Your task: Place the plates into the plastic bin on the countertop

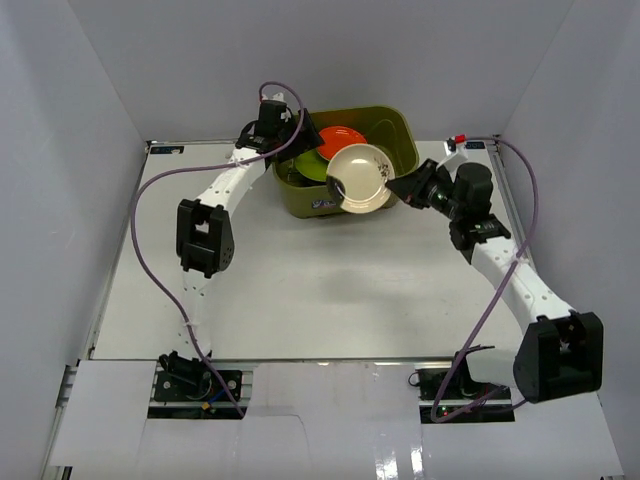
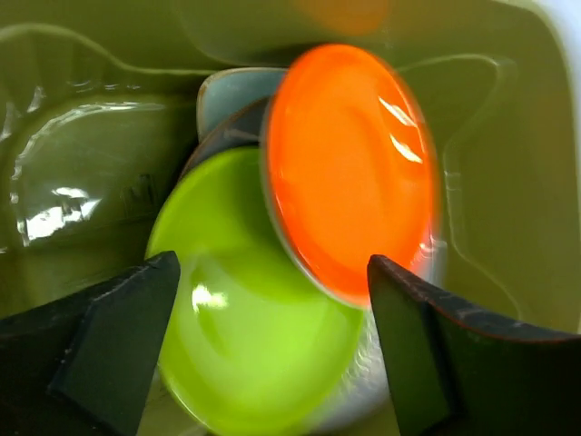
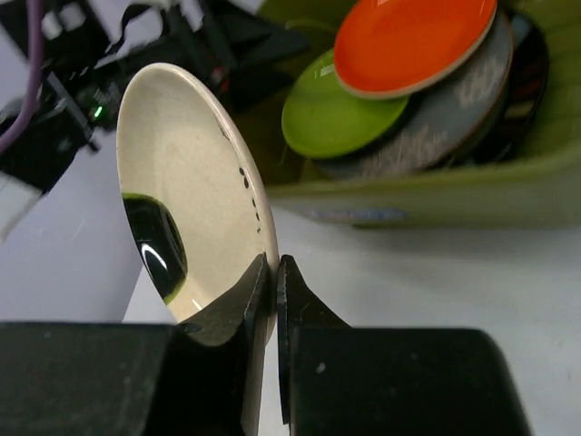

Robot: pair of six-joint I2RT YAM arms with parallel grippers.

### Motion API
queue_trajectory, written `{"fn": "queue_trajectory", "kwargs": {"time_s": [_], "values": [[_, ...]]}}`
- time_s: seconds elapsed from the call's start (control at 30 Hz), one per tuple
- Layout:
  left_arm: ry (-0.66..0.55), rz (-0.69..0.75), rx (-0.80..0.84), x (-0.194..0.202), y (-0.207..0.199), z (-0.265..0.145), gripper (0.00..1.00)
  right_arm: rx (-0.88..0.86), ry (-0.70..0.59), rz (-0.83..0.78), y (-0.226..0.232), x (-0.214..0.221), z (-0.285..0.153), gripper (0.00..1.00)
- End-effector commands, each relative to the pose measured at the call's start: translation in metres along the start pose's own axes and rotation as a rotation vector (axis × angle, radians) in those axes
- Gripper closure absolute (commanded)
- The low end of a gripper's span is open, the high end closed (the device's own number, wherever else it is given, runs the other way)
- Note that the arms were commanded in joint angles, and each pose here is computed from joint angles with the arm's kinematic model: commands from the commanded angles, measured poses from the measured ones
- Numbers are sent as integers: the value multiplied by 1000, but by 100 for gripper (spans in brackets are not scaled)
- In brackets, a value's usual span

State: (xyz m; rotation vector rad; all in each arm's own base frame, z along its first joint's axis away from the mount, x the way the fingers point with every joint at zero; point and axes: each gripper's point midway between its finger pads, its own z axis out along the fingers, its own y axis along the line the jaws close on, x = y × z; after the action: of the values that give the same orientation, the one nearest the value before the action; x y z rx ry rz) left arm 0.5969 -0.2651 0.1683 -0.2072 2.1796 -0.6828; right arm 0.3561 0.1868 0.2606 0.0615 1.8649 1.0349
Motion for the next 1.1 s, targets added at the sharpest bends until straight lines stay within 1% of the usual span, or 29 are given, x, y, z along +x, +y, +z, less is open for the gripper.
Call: {"fn": "queue_trajectory", "kwargs": {"time_s": [0.0,0.03,0.07,0.1,0.13,0.17,0.2,0.23,0.27,0.3,0.33,0.37,0.4,0.43,0.47,0.5,0.57,0.6,0.67,0.7,0.77,0.83,0.87,0.9,0.93,0.97,1.0,1.03,1.07], "values": [[-248,57,225,-96,-90,-122,2,56,-99,-39,-8,-53,35,92],[-268,66,245,-103,-98,-139,2,39,-146,-60,5,-81,45,92],[-291,71,255,-109,-104,-157,2,55,-141,-61,2,-88,54,92],[-328,75,266,-113,-109,-191,2,88,-106,-39,-17,-83,78,92],[-360,72,256,-115,-108,-208,2,68,-146,-49,-6,-107,88,92],[-395,72,253,-116,-107,-224,2,86,-146,-43,-10,-111,97,92],[-404,54,234,-101,-95,-251,2,132,-111,-21,-34,-102,119,92],[-417,42,227,-92,-89,-264,2,153,-102,-15,-42,-103,130,92],[-447,34,220,-88,-82,-276,2,128,-127,-34,-28,-124,139,92],[-387,22,177,-54,-58,-267,2,178,-54,-2,-55,-103,159,92],[-428,29,207,-51,-62,-300,2,177,-39,-5,-57,-102,169,91],[-406,36,204,-36,-55,-306,2,168,-39,-22,-47,-111,175,88],[-381,49,199,-21,-48,-310,2,204,12,-9,-63,-95,185,72],[-313,59,163,11,-27,-302,2,194,32,-12,-61,-93,188,57],[-302,73,190,25,-27,-323,2,173,35,-22,-54,-98,189,36],[-242,87,160,54,-7,-318,2,165,59,-23,-50,-95,186,30],[-218,98,153,81,7,-340,2,143,33,-53,-36,-102,176,19],[-211,97,140,91,14,-345,2,136,22,-68,-26,-103,158,11],[-188,87,125,118,32,-357,2,108,-10,-97,-12,-106,139,5],[-176,84,132,126,35,-359,2,103,-5,-109,-5,-95,115,2],[-165,68,171,141,35,-366,2,85,-18,-134,4,-71,76,2],[-162,51,187,146,35,-369,2,76,-26,-144,8,-50,48,10],[-165,46,199,146,32,-371,2,13,-83,-180,40,-51,18,10],[-169,45,206,145,30,-373,2,11,-83,-187,40,-36,6,10],[-166,48,225,144,26,-375,2,25,-14,-182,27,11,-4,10],[-173,54,242,141,22,-378,2,-20,-57,-212,45,15,-29,10],[-165,61,269,143,17,-380,2,-17,-51,-222,42,31,-39,10],[-163,65,281,143,15,-382,2,-5,14,-217,27,69,-48,10],[-162,70,289,144,14,-383,2,-6,12,-216,28,78,-70,10]]}}
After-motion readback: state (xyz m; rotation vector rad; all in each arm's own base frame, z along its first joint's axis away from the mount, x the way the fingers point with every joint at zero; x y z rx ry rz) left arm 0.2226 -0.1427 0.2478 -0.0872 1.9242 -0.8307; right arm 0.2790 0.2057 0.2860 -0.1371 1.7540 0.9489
